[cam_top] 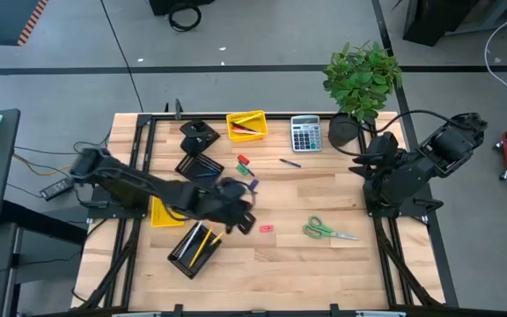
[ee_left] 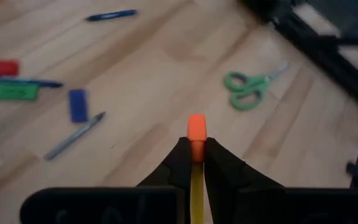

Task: Sort crayons/erasers/pens/pencils in bins
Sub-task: Put the yellow pencil into the bottom black basket

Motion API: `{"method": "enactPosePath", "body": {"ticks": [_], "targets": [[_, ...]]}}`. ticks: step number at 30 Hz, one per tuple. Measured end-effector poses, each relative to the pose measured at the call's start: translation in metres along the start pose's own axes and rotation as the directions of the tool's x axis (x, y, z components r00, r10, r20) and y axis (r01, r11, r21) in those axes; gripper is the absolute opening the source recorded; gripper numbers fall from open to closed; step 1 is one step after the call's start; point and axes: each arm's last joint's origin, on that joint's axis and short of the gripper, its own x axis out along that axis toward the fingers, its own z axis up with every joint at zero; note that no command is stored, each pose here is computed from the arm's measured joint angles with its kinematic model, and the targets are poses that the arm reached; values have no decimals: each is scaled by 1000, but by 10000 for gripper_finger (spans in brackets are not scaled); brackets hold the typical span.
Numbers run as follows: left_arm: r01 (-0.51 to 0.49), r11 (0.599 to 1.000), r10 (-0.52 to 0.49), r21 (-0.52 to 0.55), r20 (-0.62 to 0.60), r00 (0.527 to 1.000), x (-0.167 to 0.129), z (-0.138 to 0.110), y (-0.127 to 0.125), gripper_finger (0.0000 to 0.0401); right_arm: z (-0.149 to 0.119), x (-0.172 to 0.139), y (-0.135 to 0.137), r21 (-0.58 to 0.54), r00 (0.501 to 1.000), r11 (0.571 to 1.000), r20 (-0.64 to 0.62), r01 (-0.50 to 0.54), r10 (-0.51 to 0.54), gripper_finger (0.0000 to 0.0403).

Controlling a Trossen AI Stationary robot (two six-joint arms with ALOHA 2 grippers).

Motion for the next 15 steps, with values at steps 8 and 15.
{"method": "enactPosePath", "body": {"ticks": [8,15], "targets": [[-38,989,46,-145,51,998,-22,-42,25,36,-1,2,0,2,999,1000,28,28,-28,133],[-28,971,62,-238,139,988,-26,-78,28,33,0,2,0,19,999,999,40,34,-35,133]]}}
